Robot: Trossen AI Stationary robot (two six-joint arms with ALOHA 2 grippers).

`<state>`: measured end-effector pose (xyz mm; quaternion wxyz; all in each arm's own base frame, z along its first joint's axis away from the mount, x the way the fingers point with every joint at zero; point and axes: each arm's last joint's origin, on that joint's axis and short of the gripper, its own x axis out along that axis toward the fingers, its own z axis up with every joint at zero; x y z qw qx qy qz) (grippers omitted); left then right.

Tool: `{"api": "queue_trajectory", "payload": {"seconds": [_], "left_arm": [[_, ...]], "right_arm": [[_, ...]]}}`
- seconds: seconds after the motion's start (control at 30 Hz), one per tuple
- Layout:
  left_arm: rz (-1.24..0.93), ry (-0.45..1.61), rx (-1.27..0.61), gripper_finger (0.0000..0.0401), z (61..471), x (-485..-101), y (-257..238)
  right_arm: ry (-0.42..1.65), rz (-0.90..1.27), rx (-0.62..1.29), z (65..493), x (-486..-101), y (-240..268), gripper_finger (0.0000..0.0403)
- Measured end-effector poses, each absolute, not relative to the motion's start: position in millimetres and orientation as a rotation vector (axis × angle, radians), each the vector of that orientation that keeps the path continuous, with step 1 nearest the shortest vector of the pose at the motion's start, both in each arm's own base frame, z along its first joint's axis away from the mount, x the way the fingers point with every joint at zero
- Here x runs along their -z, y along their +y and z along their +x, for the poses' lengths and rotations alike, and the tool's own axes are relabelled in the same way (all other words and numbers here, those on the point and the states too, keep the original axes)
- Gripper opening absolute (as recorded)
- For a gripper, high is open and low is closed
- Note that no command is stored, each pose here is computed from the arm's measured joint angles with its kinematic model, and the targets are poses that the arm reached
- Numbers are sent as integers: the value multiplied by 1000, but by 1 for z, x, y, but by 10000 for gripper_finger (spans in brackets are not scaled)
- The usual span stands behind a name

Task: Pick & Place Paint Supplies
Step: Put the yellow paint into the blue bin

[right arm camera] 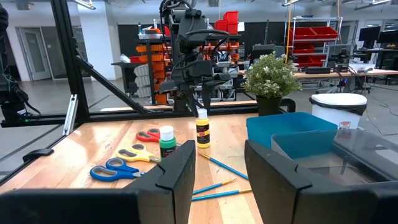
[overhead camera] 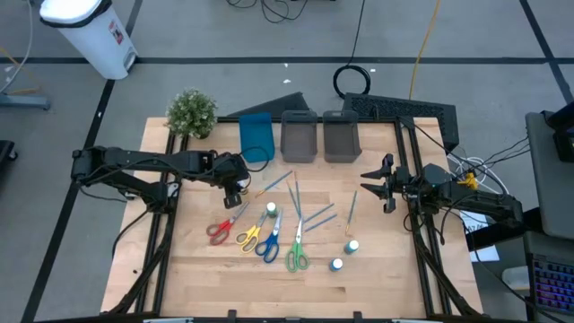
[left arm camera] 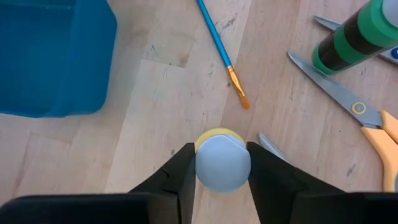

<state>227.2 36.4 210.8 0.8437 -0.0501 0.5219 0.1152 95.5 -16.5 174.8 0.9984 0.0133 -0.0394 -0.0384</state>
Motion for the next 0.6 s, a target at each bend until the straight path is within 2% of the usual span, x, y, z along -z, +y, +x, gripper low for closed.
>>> {"api": "queue_trajectory", "payload": {"seconds": [0.27, 0.6], "left_arm": [[-169, 1105, -294, 122, 227, -215, 38], [-140, 978, -370, 122, 238, -289, 57]], "right_arm": [[-79, 27, 77, 96, -175, -16, 130], [-79, 27, 77, 96, -175, -16, 130]]}}
